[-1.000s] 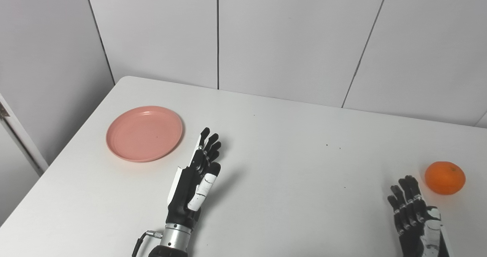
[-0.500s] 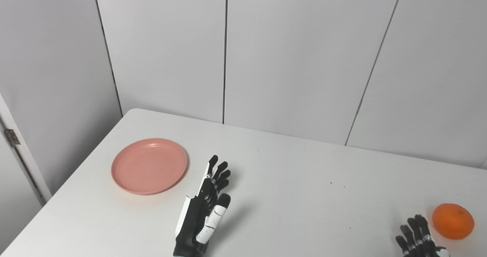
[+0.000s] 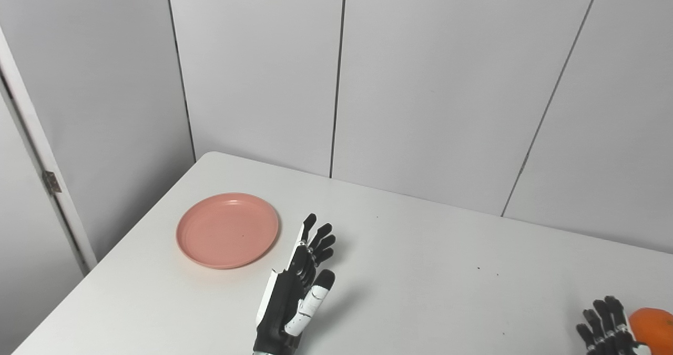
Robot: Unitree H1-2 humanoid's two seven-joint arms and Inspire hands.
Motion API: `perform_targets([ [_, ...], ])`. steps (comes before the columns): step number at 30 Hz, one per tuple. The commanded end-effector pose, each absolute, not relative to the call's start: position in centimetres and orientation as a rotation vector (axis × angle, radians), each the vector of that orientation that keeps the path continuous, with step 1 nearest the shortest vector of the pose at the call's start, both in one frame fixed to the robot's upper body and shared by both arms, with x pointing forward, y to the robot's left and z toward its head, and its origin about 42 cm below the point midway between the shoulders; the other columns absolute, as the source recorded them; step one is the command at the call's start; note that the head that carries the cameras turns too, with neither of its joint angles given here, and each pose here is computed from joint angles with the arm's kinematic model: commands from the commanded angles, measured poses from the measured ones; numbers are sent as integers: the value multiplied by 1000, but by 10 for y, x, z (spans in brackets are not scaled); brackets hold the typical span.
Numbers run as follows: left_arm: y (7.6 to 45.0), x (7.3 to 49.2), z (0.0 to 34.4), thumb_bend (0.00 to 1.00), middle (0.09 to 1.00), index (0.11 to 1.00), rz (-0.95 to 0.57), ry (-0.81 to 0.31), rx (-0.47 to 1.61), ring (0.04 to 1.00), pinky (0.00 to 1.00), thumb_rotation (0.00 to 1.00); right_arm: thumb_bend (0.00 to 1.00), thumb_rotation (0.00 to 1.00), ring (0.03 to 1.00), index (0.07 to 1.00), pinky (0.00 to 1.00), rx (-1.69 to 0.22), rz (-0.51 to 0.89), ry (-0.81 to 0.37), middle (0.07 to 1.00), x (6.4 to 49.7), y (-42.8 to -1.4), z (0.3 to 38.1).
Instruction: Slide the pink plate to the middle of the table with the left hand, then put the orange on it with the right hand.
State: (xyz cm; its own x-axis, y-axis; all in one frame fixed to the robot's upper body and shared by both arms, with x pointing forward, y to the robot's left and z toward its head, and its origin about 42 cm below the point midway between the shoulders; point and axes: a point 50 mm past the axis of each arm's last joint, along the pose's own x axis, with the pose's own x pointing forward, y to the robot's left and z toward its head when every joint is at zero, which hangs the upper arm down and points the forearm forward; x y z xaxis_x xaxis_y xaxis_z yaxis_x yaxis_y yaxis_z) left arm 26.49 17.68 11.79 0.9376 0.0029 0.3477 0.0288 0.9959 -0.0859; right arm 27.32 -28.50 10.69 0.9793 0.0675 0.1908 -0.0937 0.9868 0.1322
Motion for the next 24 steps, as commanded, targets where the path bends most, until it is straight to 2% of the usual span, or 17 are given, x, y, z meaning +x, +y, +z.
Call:
perform_targets([
  [1, 188, 232, 69, 736, 957, 1000, 16, -123, -125, 937, 935, 777, 827, 1000, 998, 996, 1000, 214, 48, -4, 1000, 221, -272, 49],
  [6, 190, 242, 99, 906, 960, 986, 23, -129, -205, 950, 975, 801, 869, 1000, 1000, 997, 1000, 215, 51, -2, 1000, 218, -271, 51],
  [13, 204, 262, 146, 874, 991, 1000, -10, -126, -264, 977, 997, 875, 897, 1000, 1000, 999, 1000, 215, 49, -5, 1000, 216, -268, 52],
  [17, 214, 270, 166, 898, 983, 1000, -8, -138, -266, 971, 978, 885, 896, 1000, 1000, 1000, 1000, 212, 52, -3, 1000, 216, -266, 52],
  [24, 234, 284, 211, 919, 982, 1000, -38, -163, -272, 973, 1000, 920, 887, 1000, 1000, 995, 1000, 211, 56, -10, 1000, 217, -264, 51],
])
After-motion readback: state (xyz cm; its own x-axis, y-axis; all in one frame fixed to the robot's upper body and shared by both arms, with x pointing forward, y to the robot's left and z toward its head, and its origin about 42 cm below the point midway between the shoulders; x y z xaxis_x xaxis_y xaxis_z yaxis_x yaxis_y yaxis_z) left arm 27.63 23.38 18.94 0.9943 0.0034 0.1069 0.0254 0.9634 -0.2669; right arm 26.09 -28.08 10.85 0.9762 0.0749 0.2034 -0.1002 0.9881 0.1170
